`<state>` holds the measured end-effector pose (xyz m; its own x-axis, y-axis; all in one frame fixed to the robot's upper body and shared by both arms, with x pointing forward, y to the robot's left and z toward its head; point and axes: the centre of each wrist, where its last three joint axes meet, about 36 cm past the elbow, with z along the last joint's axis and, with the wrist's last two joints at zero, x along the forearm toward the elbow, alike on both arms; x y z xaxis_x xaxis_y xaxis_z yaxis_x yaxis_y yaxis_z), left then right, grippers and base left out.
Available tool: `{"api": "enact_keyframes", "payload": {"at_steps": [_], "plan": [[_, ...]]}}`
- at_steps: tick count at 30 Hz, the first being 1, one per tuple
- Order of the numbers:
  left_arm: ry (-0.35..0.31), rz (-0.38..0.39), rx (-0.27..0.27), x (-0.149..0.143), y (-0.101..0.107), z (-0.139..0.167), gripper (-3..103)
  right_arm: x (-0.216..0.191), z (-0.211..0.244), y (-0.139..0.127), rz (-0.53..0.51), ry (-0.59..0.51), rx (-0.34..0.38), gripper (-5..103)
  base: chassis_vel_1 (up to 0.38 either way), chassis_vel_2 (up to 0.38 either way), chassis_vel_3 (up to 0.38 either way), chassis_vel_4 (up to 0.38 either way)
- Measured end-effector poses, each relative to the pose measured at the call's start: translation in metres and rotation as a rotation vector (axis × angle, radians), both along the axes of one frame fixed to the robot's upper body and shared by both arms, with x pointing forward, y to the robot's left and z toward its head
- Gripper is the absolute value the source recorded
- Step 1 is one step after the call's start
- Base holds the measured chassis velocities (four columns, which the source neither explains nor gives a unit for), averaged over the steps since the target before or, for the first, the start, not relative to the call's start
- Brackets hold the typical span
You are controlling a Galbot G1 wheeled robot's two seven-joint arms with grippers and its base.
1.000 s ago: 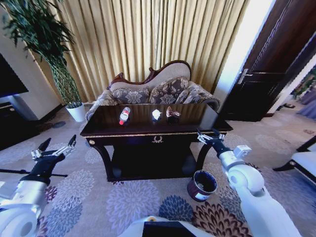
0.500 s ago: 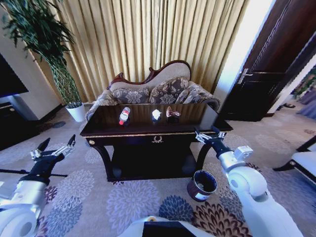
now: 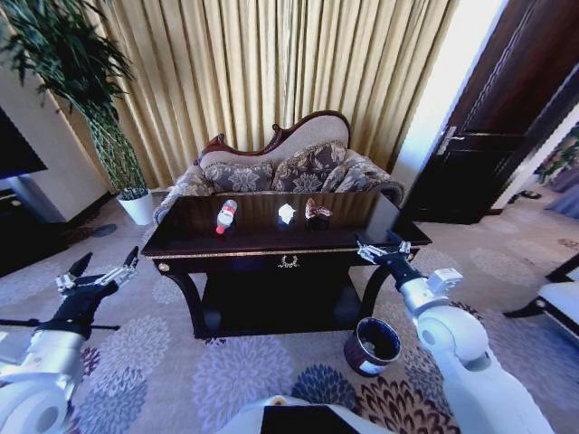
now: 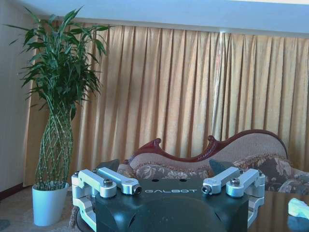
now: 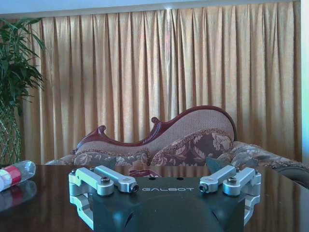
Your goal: Move to the front of the table and place the trash on the table into the trash bin.
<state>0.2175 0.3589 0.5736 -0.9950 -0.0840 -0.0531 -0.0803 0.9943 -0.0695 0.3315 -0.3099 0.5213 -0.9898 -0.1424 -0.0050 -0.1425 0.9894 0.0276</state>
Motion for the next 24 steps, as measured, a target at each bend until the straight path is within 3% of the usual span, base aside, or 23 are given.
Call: {"api": "enact_keyframes", "payload": {"at_steps": [8,15,24], "plan": [[0.014,0.000,0.002,-0.0002,0.0005,0.0004,100,0.0010,-0.0020,0.0006,0.001,0.004,-0.001,100,-0.105,0.122,0.108,-0.112],[0.105,0.013,0.010,0.0004,0.0026,0.0036,100,0.0016,-0.0026,0.0008,0.001,0.004,-0.004,100,-0.105,0.096,0.102,-0.085],[0.128,0.014,0.007,0.0012,0.0019,0.0035,100,0.0014,-0.0034,0.0010,0.002,0.006,0.003,100,-0.120,0.127,0.119,-0.116]]}}
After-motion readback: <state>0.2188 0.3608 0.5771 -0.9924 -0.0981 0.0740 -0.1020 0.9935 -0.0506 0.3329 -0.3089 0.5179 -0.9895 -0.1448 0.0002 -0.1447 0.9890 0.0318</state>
